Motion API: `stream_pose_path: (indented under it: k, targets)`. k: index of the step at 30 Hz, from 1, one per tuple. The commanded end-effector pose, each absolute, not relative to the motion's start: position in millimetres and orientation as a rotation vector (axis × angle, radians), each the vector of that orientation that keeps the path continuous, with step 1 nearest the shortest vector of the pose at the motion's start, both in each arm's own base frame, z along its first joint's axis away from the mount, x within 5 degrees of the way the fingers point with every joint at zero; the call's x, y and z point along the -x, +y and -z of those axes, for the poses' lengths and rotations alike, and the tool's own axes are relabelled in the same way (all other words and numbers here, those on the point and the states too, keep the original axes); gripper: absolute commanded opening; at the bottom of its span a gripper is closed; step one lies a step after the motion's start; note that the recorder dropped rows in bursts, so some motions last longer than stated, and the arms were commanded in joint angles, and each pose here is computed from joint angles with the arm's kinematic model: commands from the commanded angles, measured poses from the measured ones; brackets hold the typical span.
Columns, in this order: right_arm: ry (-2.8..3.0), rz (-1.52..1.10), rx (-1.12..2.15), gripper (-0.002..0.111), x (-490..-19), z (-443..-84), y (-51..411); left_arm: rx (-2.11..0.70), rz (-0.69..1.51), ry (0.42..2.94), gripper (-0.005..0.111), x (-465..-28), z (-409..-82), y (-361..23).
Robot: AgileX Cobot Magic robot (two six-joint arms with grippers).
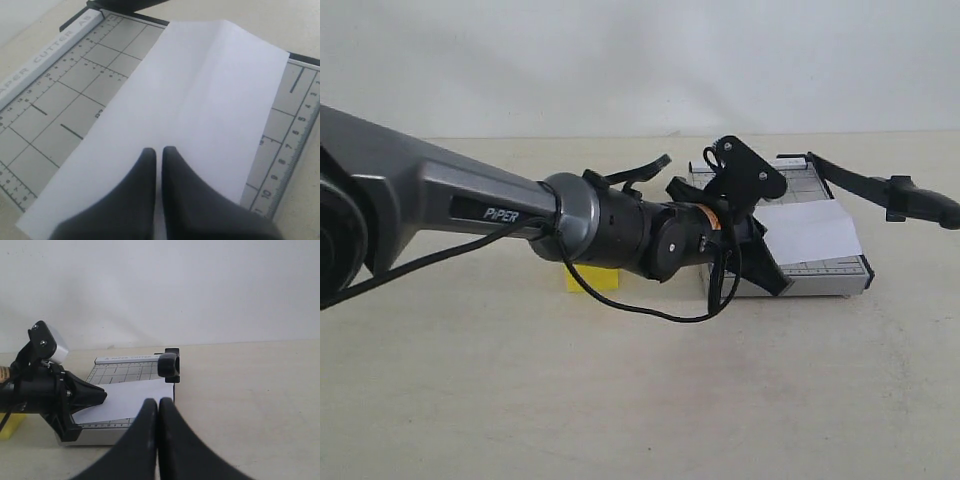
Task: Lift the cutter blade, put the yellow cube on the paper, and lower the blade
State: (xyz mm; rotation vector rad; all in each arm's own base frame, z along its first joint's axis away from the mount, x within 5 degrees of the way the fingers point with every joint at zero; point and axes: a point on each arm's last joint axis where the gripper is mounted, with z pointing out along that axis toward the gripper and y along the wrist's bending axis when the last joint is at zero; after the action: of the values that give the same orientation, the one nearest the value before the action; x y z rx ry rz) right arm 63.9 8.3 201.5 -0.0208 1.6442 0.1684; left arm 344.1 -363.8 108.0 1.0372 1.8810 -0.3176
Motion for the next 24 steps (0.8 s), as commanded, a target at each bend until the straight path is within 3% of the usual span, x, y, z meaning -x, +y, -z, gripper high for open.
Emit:
stream_pose_path:
  k: [1,24]
  targets:
    - [1.661,-0.170,0.029,0.000,-63.1,-200.1,8.8,-1.007,0.324,1.855,0.004,-349.7,-111.1,-367.9]
    - [1.703,-0.172,0.040,0.000,-62.6,-196.3,9.6,-1.048,0.394,1.874,0.004,-352.0,-88.4,-412.5]
